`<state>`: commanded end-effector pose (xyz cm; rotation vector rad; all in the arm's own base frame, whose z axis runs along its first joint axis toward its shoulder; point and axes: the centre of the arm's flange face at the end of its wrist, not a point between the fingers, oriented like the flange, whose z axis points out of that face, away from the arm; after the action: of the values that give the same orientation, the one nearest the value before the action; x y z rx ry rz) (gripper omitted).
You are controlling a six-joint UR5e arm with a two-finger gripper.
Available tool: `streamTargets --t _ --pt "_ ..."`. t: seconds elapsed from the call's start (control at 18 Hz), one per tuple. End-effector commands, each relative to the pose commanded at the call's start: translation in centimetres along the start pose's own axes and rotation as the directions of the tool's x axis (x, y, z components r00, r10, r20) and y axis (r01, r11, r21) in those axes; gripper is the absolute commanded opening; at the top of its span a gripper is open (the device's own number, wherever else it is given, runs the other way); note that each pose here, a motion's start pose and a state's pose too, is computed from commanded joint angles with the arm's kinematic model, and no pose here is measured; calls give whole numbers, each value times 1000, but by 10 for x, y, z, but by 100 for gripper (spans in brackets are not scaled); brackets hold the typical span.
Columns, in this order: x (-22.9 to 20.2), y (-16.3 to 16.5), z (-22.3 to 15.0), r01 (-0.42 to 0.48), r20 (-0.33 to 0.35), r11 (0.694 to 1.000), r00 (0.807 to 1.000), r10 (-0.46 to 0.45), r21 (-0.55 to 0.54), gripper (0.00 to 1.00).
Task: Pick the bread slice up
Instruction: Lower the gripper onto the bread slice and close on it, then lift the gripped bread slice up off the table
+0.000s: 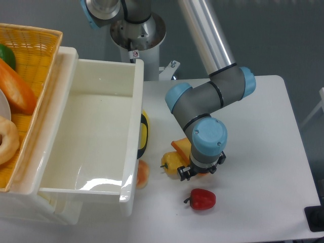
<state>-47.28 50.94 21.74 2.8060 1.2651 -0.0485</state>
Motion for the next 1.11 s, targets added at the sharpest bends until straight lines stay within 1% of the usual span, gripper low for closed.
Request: streamTargets --t 0.17,0.33,0.44,0.67,0.78,0.89,1.11 --pt "-1 0 2 3 0 1000 1000 -3 -3 76" --pt "-2 1 0 -2 0 1000 1000 2 -2 69" --pt "-3 1 -1 0 0 1000 1000 0 0 62" --pt "-6 1 -5 -3 -1 1000 1000 3 6 32" --pt "-7 1 -6 -7 -1 1000 1000 7 7 12" --pt "-8 1 -8 -7 -1 1000 1000 7 10 1" --pt "-19 1 -19 2 -6 1000 1000 -1 28 0"
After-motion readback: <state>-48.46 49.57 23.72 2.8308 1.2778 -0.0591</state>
